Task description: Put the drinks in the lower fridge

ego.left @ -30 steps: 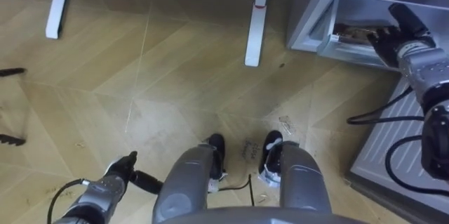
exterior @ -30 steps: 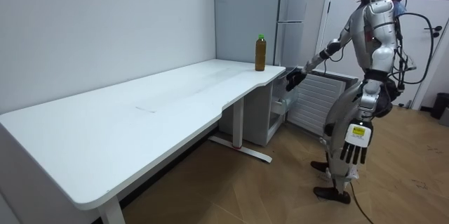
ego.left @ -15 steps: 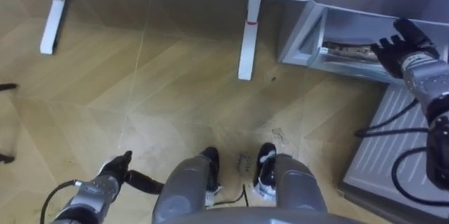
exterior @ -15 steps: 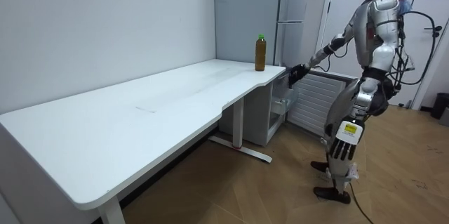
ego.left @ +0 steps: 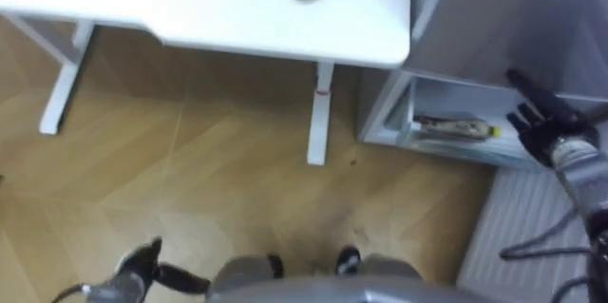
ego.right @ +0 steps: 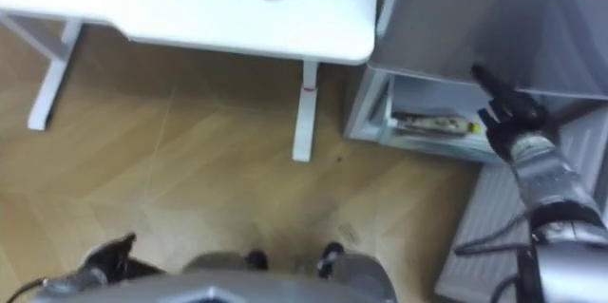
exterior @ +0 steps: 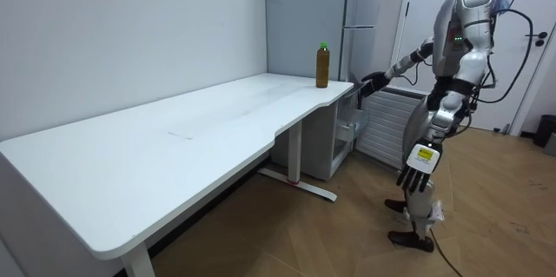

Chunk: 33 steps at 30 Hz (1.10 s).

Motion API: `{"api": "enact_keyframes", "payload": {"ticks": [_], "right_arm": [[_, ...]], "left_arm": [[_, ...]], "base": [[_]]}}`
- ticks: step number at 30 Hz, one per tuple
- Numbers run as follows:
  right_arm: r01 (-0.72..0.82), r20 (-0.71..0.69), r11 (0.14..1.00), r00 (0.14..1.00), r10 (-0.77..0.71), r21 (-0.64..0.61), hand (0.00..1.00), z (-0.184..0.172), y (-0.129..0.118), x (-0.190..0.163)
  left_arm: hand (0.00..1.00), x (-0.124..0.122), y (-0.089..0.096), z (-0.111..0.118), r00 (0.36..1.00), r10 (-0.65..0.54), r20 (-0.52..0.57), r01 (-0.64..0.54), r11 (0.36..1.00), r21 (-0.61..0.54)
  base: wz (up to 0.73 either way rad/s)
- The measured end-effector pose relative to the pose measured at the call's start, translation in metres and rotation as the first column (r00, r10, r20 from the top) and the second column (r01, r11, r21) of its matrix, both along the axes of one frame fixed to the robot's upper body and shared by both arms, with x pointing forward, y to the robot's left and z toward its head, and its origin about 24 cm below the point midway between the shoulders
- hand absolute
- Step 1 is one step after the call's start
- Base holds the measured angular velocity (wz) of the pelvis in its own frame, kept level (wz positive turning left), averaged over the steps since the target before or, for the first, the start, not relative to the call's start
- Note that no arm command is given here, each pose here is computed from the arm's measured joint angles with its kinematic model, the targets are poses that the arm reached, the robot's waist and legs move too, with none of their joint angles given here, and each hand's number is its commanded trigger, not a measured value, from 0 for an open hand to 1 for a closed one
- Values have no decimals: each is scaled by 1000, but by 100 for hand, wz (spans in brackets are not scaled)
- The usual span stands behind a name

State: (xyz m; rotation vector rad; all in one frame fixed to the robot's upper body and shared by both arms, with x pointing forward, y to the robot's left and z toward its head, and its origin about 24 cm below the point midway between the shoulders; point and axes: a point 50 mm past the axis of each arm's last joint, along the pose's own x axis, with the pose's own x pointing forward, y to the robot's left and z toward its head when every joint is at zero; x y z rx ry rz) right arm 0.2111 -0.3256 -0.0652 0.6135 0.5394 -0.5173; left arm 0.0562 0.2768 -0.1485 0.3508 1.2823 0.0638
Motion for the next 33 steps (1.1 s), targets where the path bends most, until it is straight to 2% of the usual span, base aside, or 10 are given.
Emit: {"api": "enact_keyframes", "payload": {"ticks": [3,7,10,15,24,28,33], "right_arm": [[-128,-121,989,986,119,-69,0,-21,9,-27],[-288,-278,952,927,250,-107,0,-44,22,-62],[-357,-380,930,875,302,-84,0,-60,30,-92],[-471,-486,881,781,392,-46,0,-76,48,-116],[-488,-554,871,710,435,58,0,-92,69,-150],[-485,-582,871,685,438,85,0,-96,75,-158],[-400,-624,911,687,372,103,0,-100,77,-174]], "left_arm": [[0,-7,-1,-1,1000,-8,-17,8,1000,10],[0,-1,-6,-1,1000,-24,19,24,999,22],[0,2,-13,-2,998,-26,50,25,1000,15],[0,6,-16,-2,996,-32,82,30,999,27],[0,4,-23,-4,996,-29,88,26,999,33],[0,2,-24,-6,996,16,82,-18,1000,24],[0,-4,-25,-10,996,71,59,-73,997,24]], "base": [[-2],[-7],[-5],[-8],[0],[-7],[-5]]}}
